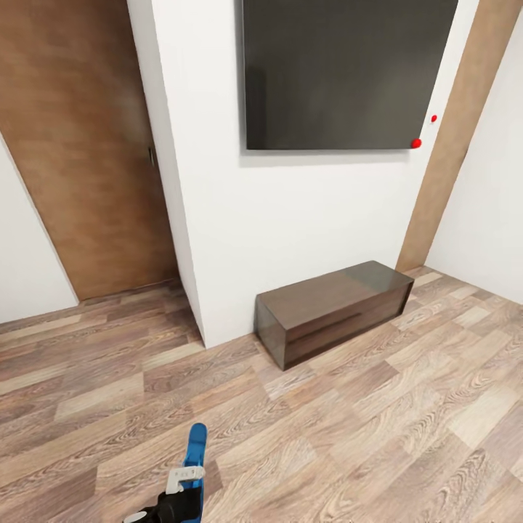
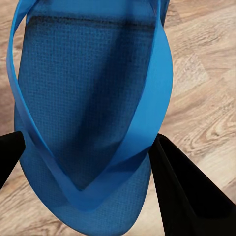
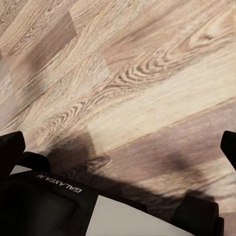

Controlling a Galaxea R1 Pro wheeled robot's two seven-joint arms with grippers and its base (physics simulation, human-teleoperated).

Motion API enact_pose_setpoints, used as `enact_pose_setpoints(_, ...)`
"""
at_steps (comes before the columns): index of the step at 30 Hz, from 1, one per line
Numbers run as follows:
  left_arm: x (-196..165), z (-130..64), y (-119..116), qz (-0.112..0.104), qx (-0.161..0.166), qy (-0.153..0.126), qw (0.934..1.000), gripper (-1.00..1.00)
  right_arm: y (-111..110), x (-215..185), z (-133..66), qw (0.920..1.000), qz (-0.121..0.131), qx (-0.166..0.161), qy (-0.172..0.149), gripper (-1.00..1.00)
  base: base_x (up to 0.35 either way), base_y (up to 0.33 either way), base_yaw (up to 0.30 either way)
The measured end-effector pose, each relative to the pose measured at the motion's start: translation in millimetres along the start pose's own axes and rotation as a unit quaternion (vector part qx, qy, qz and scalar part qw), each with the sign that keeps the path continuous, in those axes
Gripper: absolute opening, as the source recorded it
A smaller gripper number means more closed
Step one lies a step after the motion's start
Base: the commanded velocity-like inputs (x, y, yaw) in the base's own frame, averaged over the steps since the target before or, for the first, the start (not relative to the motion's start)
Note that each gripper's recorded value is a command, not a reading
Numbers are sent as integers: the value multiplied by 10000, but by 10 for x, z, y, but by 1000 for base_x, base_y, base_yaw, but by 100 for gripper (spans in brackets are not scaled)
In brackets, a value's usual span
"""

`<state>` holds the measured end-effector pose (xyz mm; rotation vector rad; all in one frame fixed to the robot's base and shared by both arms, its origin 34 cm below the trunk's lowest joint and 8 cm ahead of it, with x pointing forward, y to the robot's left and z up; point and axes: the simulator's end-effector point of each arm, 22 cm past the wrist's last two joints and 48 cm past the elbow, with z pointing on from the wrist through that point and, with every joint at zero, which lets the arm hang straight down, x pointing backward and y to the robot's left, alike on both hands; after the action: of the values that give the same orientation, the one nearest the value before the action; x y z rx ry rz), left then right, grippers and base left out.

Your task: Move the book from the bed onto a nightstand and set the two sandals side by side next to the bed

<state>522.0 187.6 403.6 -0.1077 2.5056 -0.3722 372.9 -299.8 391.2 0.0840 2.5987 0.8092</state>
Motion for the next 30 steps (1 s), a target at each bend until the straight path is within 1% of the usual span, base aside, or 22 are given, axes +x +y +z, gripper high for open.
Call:
enact_pose_setpoints(7,10,3,5,-3,-7,11,10000,-100,2,14,5,10000,12,0,13,100,12,-4,-12)
enact_pose_setpoints(10,9,1,7,0,-11,10,10000,-100,4,15,5,10000,12,-2,12,100,160,-102,-1)
enact_pose_setpoints(17,12,0,7,2,-13,13,10000,-100,6,17,5,10000,10,-4,14,100,251,-139,0)
enact_pose_setpoints(30,12,0,9,-1,-14,12,10000,-100,10,17,6,10000,10,-11,16,100,315,-12,14)
